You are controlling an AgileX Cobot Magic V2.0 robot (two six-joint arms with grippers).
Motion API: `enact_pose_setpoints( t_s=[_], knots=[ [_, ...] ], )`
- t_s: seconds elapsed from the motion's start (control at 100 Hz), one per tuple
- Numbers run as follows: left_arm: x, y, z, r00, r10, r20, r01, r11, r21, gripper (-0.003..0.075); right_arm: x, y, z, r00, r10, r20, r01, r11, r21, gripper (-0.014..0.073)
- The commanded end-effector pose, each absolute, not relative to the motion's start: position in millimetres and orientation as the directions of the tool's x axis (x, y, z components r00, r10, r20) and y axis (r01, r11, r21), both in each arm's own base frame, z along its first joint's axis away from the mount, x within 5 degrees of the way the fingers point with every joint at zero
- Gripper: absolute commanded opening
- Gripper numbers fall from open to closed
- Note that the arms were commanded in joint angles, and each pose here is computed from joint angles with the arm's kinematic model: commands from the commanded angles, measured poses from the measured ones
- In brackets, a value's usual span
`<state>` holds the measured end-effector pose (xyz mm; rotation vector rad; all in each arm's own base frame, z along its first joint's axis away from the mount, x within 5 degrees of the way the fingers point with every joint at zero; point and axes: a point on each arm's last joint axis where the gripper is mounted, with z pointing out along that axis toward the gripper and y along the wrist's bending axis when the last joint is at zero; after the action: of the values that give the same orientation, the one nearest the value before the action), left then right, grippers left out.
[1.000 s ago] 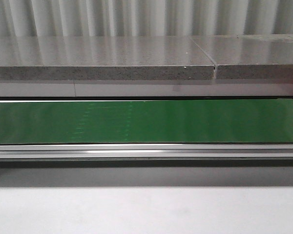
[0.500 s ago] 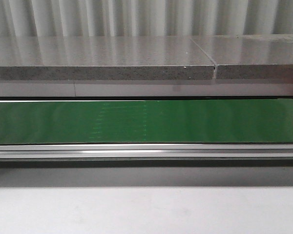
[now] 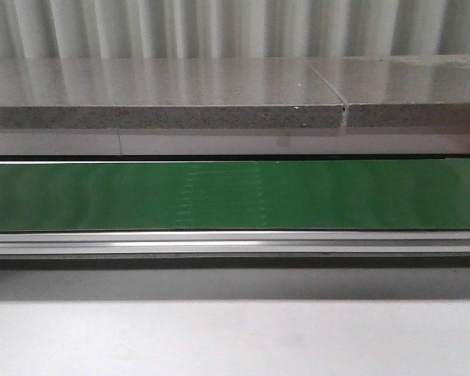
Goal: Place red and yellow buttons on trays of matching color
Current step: 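Grasp the red push-button with the left gripper and carry it to the belt, then lower the red button onto the green belt and open the left gripper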
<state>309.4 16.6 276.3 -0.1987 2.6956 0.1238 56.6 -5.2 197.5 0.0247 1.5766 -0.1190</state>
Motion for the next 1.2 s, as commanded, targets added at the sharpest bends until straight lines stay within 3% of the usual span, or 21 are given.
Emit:
enact_pose_setpoints(
  t_s=[0.0,0.16,0.23,0.3,0.45,0.52,0.72,1.19],
  knots=[
    [315.0,14.2,294.6,-0.848,-0.113,-0.517,-0.15,0.988,0.031,-0.0019,54.8,-5.1,207.8,0.091,-0.072,-0.993,0.099,0.993,-0.063,-0.0068],
    [319.4,12.8,286.1,-0.865,-0.1,-0.492,-0.13,0.991,0.027,-0.0007,54.8,-5.1,207.8,0.091,-0.072,-0.993,0.099,0.993,-0.063,-0.0068],
    [321.6,12.5,281.8,-0.871,-0.103,-0.48,-0.131,0.991,0.024,0.005,54.8,-5.1,207.8,0.091,-0.072,-0.993,0.099,0.993,-0.063,-0.0068],
    [322.7,12.5,279.5,-0.875,-0.103,-0.473,-0.13,0.991,0.024,0.0155,54.8,-5.1,207.8,0.091,-0.072,-0.993,0.099,0.993,-0.063,-0.0068],
    [322.3,12.5,279.7,-0.878,-0.104,-0.468,-0.131,0.991,0.025,0.0488,54.8,-5.1,207.8,0.091,-0.072,-0.993,0.099,0.993,-0.063,-0.0068],
    [322.3,12.5,279.7,-0.878,-0.104,-0.468,-0.131,0.991,0.025,0.0577,54.8,-5.1,207.8,0.091,-0.072,-0.993,0.099,0.993,-0.063,-0.0068],
    [314.3,12.4,294.6,-0.856,-0.104,-0.507,-0.132,0.991,0.02,0.0588,54.8,-5.1,207.8,0.091,-0.072,-0.993,0.099,0.993,-0.063,-0.0068],
    [247.4,14.7,379.0,-0.68,-0.118,-0.724,-0.153,0.988,-0.017,0.0588,54.8,-5.1,207.8,0.091,-0.072,-0.993,0.099,0.993,-0.063,-0.0068]
  ],
)
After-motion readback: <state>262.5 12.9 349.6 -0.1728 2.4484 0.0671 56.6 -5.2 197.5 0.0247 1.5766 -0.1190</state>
